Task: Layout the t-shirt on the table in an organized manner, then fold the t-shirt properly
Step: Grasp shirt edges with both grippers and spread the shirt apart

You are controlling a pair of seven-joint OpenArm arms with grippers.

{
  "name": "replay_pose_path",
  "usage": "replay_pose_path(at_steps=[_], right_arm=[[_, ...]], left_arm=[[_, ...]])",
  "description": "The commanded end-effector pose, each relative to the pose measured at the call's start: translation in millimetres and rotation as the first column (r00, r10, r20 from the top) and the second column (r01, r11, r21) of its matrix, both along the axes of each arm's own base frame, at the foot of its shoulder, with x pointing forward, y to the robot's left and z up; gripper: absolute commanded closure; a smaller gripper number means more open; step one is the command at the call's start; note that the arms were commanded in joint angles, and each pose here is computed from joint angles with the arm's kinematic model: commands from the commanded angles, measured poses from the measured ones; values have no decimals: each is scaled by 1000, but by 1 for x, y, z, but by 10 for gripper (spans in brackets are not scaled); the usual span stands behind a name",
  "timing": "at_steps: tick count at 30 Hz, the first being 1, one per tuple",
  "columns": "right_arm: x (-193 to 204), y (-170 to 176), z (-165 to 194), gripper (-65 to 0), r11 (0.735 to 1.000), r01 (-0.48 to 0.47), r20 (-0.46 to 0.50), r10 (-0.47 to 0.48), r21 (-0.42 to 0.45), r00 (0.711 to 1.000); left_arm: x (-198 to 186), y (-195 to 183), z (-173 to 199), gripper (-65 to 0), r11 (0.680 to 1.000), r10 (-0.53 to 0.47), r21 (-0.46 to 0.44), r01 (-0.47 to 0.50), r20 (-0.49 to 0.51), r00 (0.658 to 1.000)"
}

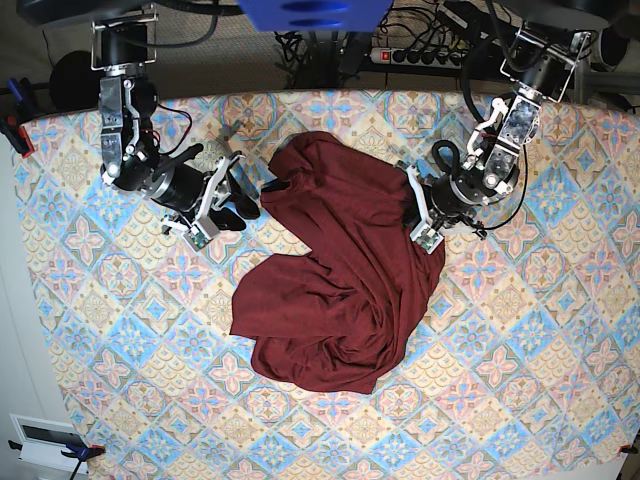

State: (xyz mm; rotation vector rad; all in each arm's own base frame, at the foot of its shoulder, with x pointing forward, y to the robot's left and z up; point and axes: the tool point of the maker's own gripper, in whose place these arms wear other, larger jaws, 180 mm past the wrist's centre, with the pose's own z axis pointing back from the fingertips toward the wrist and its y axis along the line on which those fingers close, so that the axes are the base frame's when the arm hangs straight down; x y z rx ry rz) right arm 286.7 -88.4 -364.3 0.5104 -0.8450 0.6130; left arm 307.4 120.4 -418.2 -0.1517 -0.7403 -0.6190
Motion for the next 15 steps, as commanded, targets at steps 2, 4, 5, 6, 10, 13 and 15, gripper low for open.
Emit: replay_pose_path(at_steps=[2,4,5,6,10,13,15], right_arm=[[8,0,13,-178,1000,3,41,-5,31,999],[8,0,12,-178,1000,4,39,-5,31,999],[8,0,12,-178,1000,4,39,-5,31,999],[7,0,11,-178,999,5,36,-6,31,999],[5,6,10,-178,999,-15,31,14,32,999],[-5,25,5,-178,996,-75,12,74,39,997],[-13,38,1,-178,992,-116,0,116,45,993]], left_arm=[[0,23,14,-11,999,47,20,-47,32,998],[-7,45,35,0,996,88,24,-91,84,993],[-10,48,50,0,994,109,1,-110,114,987],[-13,54,64,0,991,136,-27,-134,141,981],[-31,71,114,0,953,259,-206,-221,180,949],[-51,81,124,0,910,323,-312,-273,122,938],[-63,91,122,0,907,322,-310,-284,77,944]])
